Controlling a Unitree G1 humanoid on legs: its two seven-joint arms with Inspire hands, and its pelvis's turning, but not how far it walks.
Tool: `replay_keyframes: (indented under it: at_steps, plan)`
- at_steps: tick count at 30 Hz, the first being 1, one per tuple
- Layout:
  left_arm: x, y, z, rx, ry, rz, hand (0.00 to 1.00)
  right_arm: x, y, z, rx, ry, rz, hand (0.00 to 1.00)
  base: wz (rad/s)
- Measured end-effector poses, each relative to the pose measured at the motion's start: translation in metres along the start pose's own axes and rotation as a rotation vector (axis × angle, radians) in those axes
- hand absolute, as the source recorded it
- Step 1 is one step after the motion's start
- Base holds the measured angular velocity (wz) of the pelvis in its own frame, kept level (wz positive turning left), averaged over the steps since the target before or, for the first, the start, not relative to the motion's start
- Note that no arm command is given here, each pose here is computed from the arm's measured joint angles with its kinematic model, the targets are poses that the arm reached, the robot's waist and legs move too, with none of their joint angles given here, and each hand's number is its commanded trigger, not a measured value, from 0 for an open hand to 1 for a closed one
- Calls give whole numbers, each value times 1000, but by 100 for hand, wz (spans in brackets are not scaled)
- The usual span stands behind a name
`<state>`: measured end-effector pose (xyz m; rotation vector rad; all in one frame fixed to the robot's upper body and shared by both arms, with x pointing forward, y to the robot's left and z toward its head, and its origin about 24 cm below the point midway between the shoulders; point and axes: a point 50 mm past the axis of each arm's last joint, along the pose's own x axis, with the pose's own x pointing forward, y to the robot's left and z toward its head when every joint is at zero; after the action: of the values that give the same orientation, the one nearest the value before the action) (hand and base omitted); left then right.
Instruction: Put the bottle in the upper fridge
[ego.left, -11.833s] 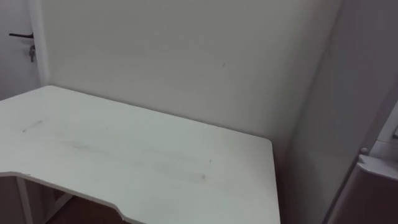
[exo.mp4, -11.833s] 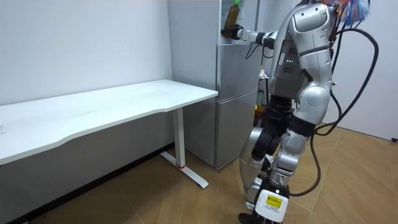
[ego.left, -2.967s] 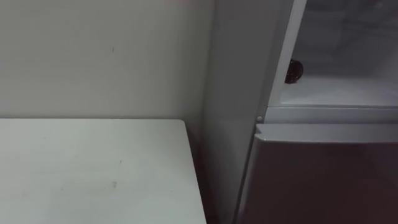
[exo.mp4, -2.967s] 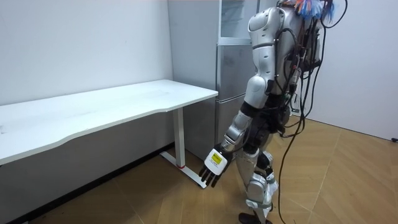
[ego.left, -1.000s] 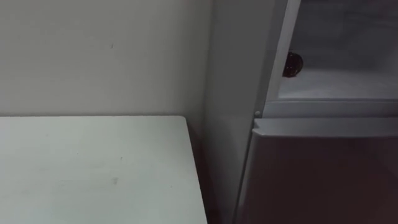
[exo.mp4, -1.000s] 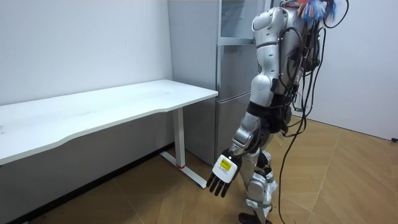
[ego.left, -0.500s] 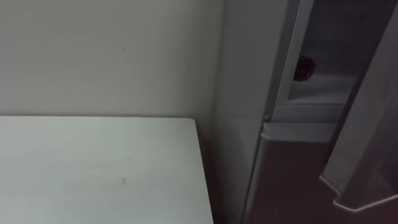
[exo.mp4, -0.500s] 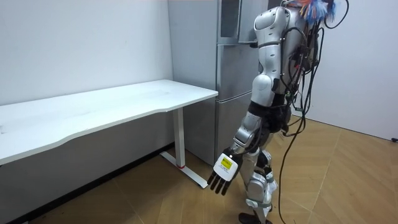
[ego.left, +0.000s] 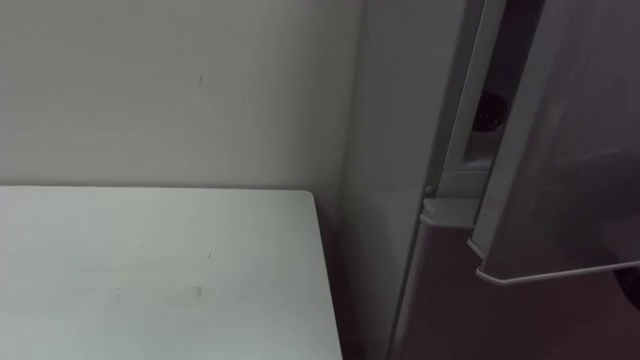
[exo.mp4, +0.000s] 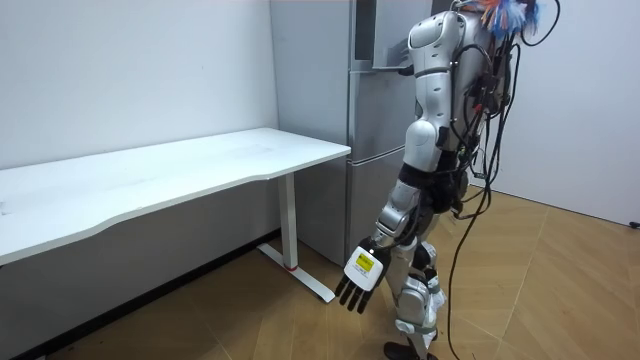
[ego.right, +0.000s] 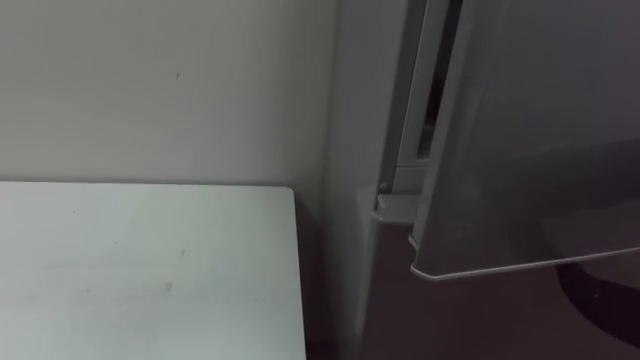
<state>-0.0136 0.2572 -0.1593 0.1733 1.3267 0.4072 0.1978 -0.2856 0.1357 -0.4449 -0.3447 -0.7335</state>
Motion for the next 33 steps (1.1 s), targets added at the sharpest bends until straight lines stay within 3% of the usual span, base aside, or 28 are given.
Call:
replay_keyframes:
  at_steps: [21, 33]
  plan:
    - [1, -1, 1, 3, 23, -6, 0, -1, 2, 3, -26, -28, 3, 0, 0]
    - [3, -3, 7, 71, 20, -8, 0, -1, 4, 7, -82, -76, 9, 0, 0]
